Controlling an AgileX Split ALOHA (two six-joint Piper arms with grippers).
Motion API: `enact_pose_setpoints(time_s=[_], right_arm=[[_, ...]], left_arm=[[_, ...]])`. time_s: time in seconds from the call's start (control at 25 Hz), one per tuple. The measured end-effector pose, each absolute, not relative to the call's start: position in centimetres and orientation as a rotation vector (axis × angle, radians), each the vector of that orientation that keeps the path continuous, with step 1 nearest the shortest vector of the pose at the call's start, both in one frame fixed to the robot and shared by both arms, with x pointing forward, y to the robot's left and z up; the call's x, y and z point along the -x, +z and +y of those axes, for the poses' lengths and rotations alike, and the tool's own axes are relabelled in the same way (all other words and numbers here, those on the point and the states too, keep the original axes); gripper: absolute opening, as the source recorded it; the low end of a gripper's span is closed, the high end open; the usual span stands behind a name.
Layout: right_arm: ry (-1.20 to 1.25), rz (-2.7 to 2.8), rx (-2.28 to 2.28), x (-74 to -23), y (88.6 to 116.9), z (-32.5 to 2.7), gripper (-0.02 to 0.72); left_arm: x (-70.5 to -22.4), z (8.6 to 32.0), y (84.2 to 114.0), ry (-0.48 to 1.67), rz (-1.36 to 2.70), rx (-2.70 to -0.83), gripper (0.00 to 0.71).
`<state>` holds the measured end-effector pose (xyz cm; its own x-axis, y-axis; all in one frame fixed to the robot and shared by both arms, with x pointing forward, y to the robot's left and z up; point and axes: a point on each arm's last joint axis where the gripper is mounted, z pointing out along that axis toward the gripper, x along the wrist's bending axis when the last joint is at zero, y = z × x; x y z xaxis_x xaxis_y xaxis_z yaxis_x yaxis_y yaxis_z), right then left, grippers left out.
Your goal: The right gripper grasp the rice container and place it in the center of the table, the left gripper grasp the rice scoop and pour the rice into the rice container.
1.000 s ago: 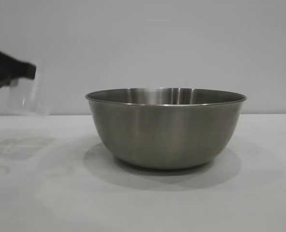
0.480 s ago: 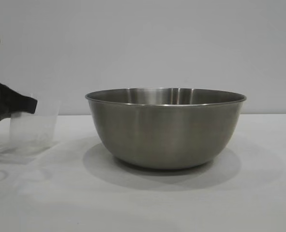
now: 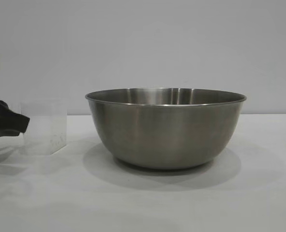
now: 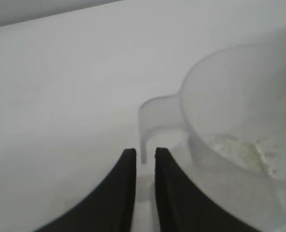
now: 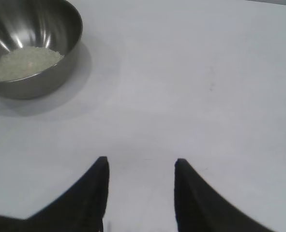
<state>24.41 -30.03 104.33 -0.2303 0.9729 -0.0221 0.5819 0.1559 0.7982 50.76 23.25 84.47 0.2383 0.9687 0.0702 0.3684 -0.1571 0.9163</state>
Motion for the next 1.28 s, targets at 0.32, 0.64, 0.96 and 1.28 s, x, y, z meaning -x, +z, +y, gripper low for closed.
enact_pose_setpoints(time_s=[0.32,0.64,0.96,1.28], right_arm=[[0.919,1.886,-1.475,-24.4,104.3,-30.0,0.295],[0.919,1.886,-1.475,-24.4,104.3,-30.0,0.295],[0.919,1.886,-1.475,-24.4,104.3,-30.0,0.295],[0.919,1.886,-1.475,-24.4,104.3,-30.0,0.295]], left_arm=[[-49.9,24.8,85.8,0.967,1.419,-1.537,0.171],[-50.5,29.2,86.5,0.927,1.463,-1.439,0.171],[-50.4,32.3,86.9,0.938,1.454,-1.43,0.216],[-50.3,32.0,91.8,1.058,1.287,-1.425,0.223]])
